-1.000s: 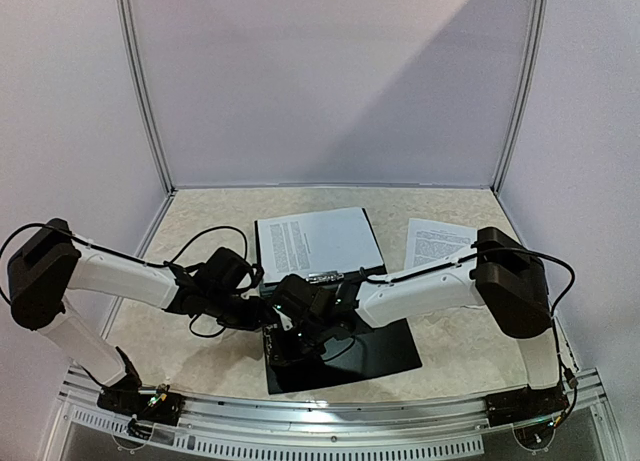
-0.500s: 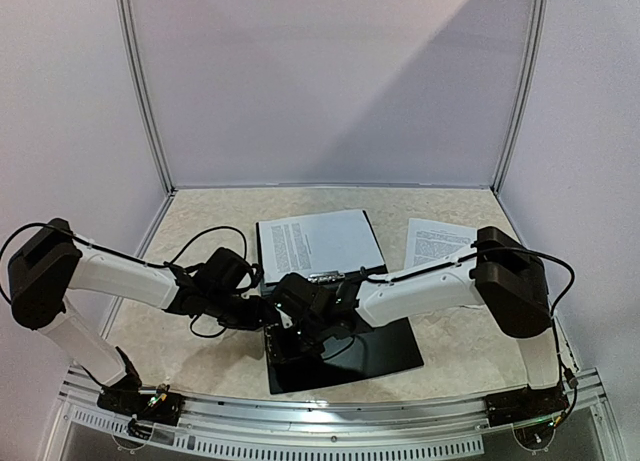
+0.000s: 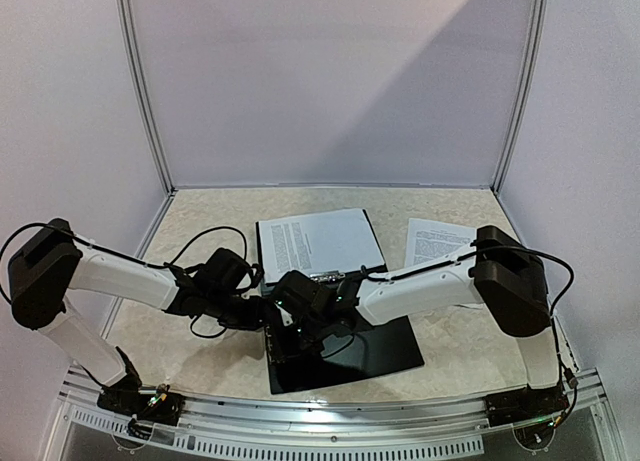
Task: Put the files into the folder
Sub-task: Open the spring clip on the folder with some files.
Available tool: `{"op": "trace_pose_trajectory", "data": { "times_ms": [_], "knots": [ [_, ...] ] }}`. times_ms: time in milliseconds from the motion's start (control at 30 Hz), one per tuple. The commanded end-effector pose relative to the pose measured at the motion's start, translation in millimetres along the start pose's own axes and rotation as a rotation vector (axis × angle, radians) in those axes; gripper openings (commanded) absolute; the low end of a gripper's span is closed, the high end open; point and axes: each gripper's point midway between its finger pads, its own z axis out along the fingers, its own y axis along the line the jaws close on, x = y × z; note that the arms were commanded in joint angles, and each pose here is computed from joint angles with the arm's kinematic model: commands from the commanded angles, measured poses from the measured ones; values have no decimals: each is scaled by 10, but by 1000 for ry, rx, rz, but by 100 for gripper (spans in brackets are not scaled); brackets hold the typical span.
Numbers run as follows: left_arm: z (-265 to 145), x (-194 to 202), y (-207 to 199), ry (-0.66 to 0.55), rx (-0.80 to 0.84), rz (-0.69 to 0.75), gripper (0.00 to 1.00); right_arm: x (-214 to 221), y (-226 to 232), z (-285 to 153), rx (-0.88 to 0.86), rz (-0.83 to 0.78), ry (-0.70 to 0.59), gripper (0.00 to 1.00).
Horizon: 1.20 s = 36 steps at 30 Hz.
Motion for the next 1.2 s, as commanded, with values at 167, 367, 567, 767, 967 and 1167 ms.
{"op": "trace_pose_trajectory", "data": {
  "times_ms": [167,367,567,767,967,1167],
  "knots": [
    [95,406,279,138,-80,-7,0,114,-112,141,16,13,59,7],
    [99,401,283,138,-83,-2,0,160,-211,150,56,17,71,3],
    [127,425,284,146,-77,-1,0,310,-371,276,93,33,136,3],
    [139,449,290,150,-72,1,0,428,-695,339,229,30,180,2],
    [139,480,317,155,-78,4,0,611,-1138,316,407,13,233,1],
    [143,493,325,158,-77,5,0,763,-1554,263,577,-18,284,1]
  ]
}}
